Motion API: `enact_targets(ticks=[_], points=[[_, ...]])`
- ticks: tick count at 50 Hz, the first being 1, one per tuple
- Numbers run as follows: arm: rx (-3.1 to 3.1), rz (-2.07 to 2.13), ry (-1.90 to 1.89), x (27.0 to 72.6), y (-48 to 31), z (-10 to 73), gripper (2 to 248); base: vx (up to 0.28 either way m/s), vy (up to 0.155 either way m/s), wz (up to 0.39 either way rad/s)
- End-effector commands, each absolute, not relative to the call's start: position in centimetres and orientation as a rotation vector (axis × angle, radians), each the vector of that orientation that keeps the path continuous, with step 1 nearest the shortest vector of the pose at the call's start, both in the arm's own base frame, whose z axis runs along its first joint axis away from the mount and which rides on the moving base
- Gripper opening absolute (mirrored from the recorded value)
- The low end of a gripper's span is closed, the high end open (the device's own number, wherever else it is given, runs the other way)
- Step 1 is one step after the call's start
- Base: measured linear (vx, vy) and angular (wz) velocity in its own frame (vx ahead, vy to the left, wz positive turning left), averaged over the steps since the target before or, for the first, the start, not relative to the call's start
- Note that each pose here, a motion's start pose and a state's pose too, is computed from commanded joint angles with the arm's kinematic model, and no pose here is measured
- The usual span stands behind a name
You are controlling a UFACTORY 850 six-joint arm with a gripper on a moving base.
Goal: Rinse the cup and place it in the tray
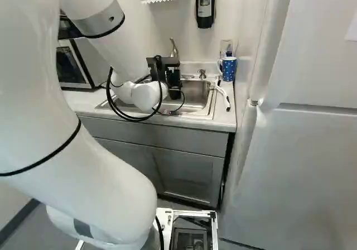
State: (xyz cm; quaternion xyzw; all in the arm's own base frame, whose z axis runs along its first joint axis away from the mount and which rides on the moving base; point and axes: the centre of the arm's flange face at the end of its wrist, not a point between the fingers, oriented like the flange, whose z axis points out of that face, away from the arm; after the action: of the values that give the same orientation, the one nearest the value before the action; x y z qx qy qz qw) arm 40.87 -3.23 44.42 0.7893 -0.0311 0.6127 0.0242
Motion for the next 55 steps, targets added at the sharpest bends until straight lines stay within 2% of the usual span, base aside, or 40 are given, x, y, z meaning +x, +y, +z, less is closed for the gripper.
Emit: enact_targets(ticks=[55], points=[[2.442, 1.896, -0.096, 40.87, -3.23, 44.42, 111, 0.000, 0.000, 0.000]])
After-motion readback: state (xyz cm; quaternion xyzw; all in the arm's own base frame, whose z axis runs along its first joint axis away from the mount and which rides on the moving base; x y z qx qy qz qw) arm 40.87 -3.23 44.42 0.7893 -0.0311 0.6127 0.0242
